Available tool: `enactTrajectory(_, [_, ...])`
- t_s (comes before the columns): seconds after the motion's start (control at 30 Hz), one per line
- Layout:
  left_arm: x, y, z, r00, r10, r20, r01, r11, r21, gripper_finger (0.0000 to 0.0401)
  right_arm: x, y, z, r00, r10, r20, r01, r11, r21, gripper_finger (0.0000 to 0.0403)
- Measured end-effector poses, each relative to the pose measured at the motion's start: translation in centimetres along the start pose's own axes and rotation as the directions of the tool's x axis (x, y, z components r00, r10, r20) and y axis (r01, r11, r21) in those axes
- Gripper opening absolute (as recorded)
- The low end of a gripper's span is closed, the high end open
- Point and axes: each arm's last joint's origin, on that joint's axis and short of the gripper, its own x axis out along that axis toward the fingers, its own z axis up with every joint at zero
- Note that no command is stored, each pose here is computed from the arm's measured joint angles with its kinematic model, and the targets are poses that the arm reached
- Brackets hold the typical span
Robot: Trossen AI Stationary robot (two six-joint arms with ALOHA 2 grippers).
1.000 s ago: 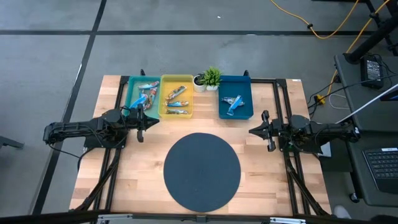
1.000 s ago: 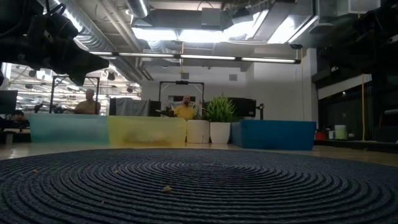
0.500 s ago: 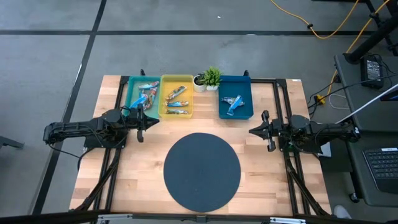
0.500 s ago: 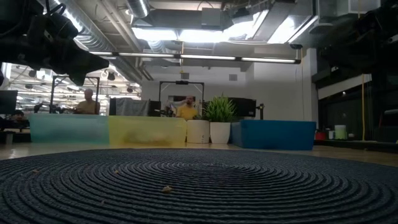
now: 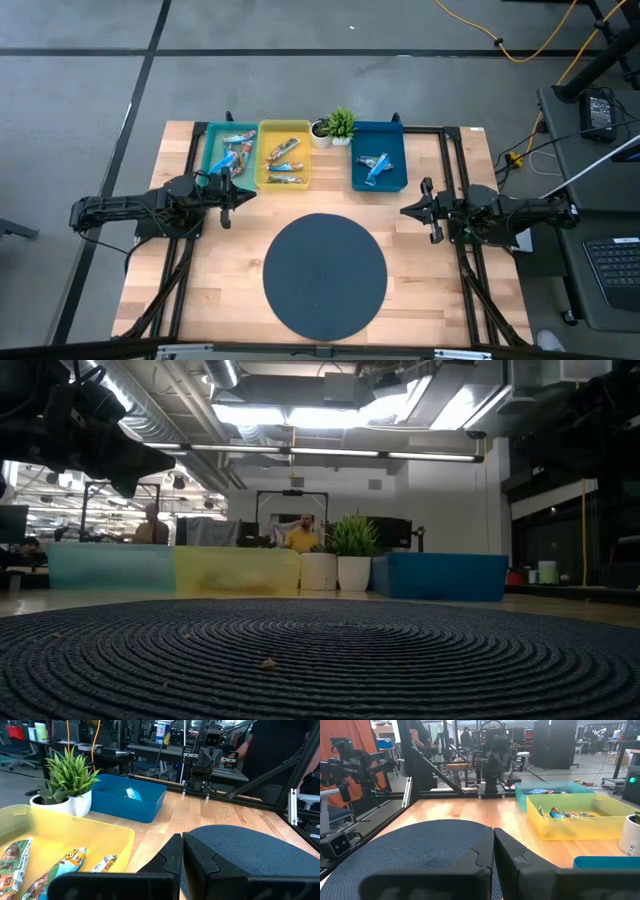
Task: Pick and place Granola Bars by type
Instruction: Return to Home Position
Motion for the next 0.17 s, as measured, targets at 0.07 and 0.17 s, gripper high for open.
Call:
enactTrajectory(0.07, [0.00, 0.00, 0.00, 1.000, 0.000, 0.000, 0.000, 1.000, 0.000, 0.0007, 0.00, 0.00, 0.00, 1.000, 0.000, 0.000, 0.000, 1.000, 0.000, 0.0016])
enactTrajectory(0.17, [0.00, 0.00, 0.00, 1.000, 0.000, 0.000, 0.000, 1.000, 0.000, 0.0004, 0.00, 0.00, 0.00, 1.000, 0.000, 0.000, 0.000, 1.000, 0.000, 0.0016])
